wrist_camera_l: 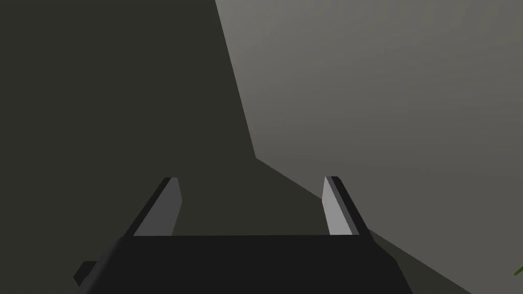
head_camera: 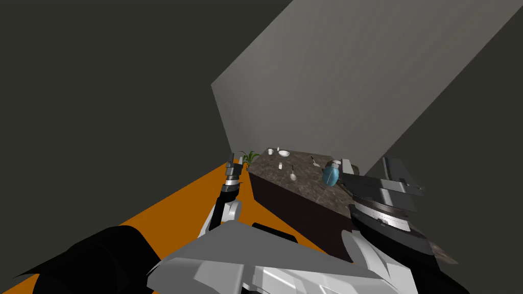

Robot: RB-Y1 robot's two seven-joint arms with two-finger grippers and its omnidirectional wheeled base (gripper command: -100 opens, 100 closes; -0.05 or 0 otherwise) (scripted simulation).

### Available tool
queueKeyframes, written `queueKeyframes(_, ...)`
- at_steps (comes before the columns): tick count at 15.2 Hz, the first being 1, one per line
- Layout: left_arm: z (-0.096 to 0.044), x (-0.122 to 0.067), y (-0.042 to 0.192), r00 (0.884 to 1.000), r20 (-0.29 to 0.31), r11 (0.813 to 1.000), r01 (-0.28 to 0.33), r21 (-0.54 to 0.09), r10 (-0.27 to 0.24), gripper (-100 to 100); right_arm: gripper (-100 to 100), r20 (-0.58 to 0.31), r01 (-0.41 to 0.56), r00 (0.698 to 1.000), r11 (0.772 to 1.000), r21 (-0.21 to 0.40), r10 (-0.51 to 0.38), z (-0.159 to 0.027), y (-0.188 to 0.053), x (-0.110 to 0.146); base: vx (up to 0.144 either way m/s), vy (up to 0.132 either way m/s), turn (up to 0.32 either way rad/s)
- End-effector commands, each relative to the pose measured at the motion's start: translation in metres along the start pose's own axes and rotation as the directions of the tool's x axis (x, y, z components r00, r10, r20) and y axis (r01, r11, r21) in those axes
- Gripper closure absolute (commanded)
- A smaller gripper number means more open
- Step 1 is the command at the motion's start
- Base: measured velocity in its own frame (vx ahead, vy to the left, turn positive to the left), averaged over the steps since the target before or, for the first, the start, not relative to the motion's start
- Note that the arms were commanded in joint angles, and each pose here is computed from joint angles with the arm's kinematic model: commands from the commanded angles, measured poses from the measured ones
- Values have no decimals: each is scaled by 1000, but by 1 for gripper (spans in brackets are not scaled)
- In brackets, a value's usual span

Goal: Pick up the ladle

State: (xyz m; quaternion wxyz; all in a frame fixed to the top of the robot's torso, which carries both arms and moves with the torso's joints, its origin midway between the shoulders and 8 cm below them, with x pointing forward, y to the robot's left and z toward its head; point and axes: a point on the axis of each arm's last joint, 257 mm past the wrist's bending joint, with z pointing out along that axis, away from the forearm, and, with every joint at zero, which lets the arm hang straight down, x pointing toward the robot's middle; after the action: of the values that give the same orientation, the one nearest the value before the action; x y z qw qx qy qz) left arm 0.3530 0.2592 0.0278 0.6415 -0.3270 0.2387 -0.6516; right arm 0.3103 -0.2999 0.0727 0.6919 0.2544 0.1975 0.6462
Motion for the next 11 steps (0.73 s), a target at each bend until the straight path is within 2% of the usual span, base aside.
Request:
queueKeyframes(1, 0, 0, 0, 1000, 0, 1000, 0, 0, 0, 0, -100, -30, -7, 1000, 999, 40, 9, 2, -13, 1, 2, 4, 48)
queueKeyframes(6, 0, 0, 0, 1000, 0, 1000, 0, 0, 0, 0, -100, -47, -30, 998, 991, 131, 37, 5, -44, -6, 8, 6, 66)
queueKeyframes(11, 0, 0, 0, 1000, 0, 1000, 0, 0, 0, 0, -100, -30, -69, 996, 969, 237, 79, 8, -82, -22, 10, 7, 67)
